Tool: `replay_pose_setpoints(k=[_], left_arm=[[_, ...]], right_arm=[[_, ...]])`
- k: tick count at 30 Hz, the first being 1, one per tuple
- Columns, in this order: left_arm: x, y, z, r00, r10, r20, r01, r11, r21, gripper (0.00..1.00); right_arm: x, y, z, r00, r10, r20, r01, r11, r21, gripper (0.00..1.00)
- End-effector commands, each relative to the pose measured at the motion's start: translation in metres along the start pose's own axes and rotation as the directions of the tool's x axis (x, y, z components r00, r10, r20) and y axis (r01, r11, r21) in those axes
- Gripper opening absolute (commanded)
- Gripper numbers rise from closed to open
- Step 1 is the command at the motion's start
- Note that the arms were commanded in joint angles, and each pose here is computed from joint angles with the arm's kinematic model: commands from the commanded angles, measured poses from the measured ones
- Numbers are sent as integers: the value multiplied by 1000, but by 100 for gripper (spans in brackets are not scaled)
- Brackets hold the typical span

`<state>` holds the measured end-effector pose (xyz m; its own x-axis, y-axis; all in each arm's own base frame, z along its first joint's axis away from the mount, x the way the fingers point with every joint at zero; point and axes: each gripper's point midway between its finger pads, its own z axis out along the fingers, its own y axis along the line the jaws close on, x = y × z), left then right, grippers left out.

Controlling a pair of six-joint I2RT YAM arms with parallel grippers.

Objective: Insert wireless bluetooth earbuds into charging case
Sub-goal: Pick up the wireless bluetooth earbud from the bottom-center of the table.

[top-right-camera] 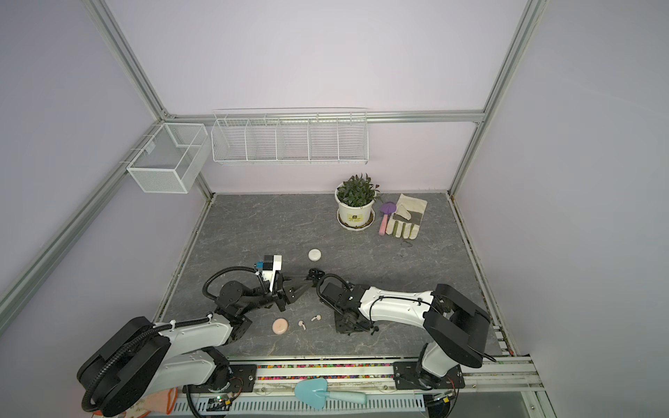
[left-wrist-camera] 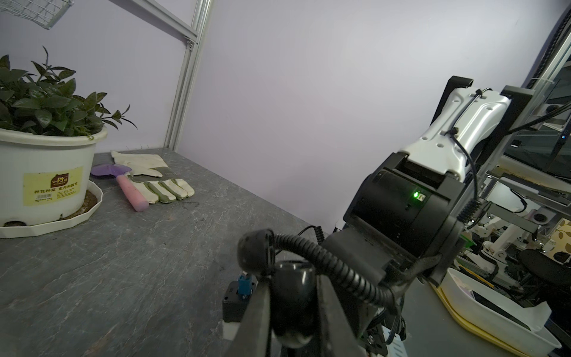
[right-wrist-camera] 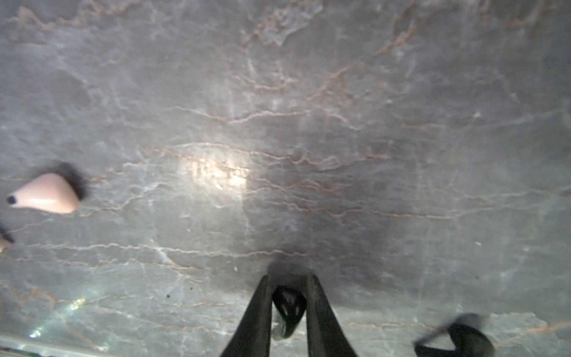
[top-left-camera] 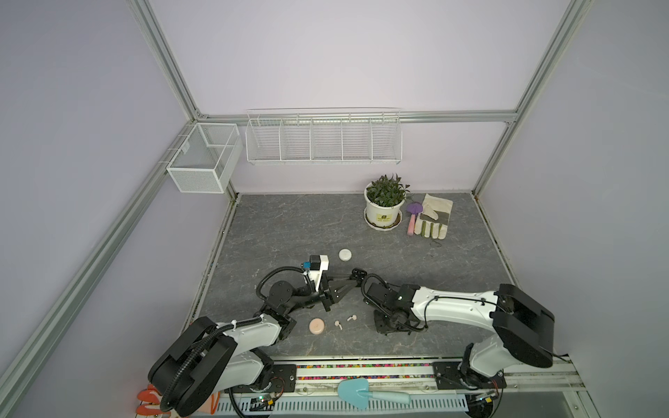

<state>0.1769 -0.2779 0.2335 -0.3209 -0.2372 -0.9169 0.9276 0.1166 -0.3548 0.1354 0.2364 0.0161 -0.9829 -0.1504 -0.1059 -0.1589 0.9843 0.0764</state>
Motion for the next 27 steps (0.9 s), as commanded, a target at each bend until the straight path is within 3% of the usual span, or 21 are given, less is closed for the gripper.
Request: replay_pose_setpoints(k=[1, 20, 27], left_arm=[[-25, -7, -2, 994, 74, 85, -74, 997, -6, 0], [-34, 5, 6, 989, 61, 133, -58, 998, -32, 0], [-44, 8, 16, 986, 75, 147, -73, 997, -19, 0]], right_arm=[[12, -25, 3, 1000, 10, -27, -7, 994, 112, 21], [-43, -43, -31, 985, -28, 173, 16, 997, 73, 22], [-70, -52, -81, 942, -73, 327, 57, 997, 59, 23]])
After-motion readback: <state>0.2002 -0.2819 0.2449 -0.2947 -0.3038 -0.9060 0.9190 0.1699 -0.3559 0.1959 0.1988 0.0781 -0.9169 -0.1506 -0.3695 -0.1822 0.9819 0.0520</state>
